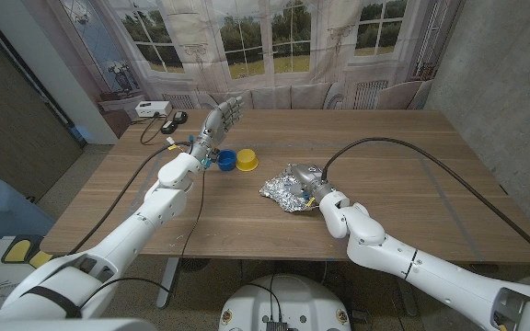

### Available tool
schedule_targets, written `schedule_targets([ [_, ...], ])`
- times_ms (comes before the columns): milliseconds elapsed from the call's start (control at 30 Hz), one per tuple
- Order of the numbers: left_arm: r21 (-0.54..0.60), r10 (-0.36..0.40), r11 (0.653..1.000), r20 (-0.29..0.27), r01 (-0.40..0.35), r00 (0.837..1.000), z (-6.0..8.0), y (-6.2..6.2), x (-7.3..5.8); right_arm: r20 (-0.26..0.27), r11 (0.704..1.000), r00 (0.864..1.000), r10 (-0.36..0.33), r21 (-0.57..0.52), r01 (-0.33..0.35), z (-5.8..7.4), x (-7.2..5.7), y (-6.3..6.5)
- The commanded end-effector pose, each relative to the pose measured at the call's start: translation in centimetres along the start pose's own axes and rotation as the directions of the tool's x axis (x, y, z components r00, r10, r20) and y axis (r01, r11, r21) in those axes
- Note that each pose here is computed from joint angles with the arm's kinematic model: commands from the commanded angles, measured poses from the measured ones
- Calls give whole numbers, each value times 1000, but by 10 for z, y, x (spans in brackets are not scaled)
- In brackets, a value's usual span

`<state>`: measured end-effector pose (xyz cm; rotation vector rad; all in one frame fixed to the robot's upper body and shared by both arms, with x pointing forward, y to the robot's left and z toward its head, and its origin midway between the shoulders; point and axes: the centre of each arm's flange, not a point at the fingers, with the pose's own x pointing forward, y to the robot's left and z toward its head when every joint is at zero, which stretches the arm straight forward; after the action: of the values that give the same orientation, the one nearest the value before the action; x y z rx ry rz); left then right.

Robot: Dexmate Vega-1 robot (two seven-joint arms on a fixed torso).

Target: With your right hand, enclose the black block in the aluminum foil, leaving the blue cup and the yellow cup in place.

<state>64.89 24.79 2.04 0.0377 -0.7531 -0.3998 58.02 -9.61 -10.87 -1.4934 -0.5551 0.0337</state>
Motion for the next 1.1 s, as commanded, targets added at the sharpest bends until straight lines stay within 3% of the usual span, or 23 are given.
schedule_targets([
  [33,3,-1,1000,-2,1,1000,1,-2,-1,45,994,994,-103,53,101,-9,-6,4],
  [333,3,2,1000,1,-2,1000,2,-4,-3,73,991,989,-126,48,122,-10,-8,4],
  [467,7,-1,1000,4,1,1000,4,-6,-3,57,991,989,-137,21,136,-10,-10,2],
  [733,8,-4,1000,4,4,1000,6,-9,-3,-3,998,998,-56,-32,55,-9,-13,-2],
  [933,11,-6,1000,2,6,1000,6,-11,-4,-11,1000,1000,-3,11,3,-15,-14,-6],
  [1100,12,-7,1000,2,7,1000,7,-13,-4,-9,999,1000,-5,45,6,-17,-18,-7],
])
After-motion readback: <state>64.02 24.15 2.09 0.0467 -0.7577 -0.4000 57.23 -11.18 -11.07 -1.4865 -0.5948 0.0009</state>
